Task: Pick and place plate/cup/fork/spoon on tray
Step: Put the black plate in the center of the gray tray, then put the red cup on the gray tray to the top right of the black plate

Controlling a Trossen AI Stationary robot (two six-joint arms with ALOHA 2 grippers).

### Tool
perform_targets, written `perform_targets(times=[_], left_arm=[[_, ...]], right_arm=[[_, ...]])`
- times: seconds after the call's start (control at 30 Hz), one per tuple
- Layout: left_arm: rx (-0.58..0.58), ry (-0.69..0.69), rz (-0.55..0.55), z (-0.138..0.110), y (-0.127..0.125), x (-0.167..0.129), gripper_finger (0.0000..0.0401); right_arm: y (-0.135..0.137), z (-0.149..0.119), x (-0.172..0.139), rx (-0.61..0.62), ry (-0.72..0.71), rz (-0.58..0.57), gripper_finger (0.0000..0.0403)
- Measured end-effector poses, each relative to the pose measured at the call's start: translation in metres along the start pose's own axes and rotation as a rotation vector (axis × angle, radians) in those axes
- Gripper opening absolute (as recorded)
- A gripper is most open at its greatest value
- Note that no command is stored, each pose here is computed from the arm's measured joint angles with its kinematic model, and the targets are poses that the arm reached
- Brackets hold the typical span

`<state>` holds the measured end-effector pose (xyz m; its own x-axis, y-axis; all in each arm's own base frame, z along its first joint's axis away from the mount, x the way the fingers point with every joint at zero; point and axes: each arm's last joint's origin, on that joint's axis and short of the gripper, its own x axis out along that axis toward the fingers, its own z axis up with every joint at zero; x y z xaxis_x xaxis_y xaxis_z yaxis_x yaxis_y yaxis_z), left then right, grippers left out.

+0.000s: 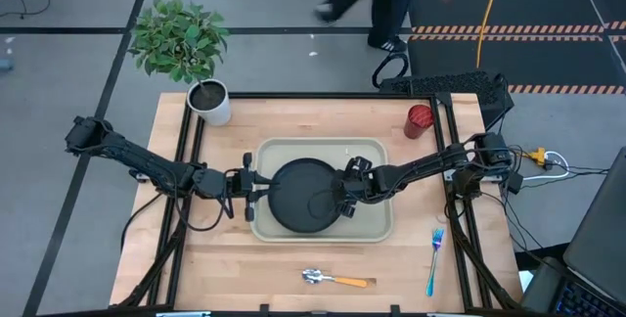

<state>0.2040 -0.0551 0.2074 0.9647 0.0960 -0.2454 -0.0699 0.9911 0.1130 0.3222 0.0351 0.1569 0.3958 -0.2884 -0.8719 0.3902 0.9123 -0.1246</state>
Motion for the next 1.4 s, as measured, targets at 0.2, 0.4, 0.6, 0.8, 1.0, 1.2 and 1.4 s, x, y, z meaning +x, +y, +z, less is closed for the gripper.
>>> perform_targets(times=[0.2,0.4,0.6,0.8,1.0,1.2,1.4], left_arm=[[-0.007,0.002,0.000,0.000,0.000,0.000,0.0069],[-0.008,0.009,0.000,-0.001,0.000,0.000,0.0069],[-0.008,0.015,0.000,-0.002,0.000,0.000,0.0069],[-0.008,0.015,0.000,-0.001,0.000,0.000,0.0069],[-0.010,0.014,0.000,-0.001,0.000,0.000,0.0069],[-0.010,0.014,0.000,-0.001,0.000,0.000,0.0069],[-0.007,0.006,-0.001,-0.001,0.000,0.000,0.0069]], right_arm=[[-0.003,-0.001,-0.001,-0.008,-0.010,-0.074,0.0148],[-0.007,-0.006,-0.003,0.001,0.033,-0.103,0.0148],[-0.011,-0.004,-0.013,0.016,-0.005,-0.153,0.0148],[-0.018,0.005,-0.038,0.040,-0.106,-0.136,0.0148],[-0.045,0.001,-0.078,0.035,-0.174,-0.333,0.0148],[-0.094,-0.016,-0.112,0.185,-0.066,-0.418,0.0148],[-0.139,-0.028,-0.128,0.321,0.064,-0.434,0.0148]])
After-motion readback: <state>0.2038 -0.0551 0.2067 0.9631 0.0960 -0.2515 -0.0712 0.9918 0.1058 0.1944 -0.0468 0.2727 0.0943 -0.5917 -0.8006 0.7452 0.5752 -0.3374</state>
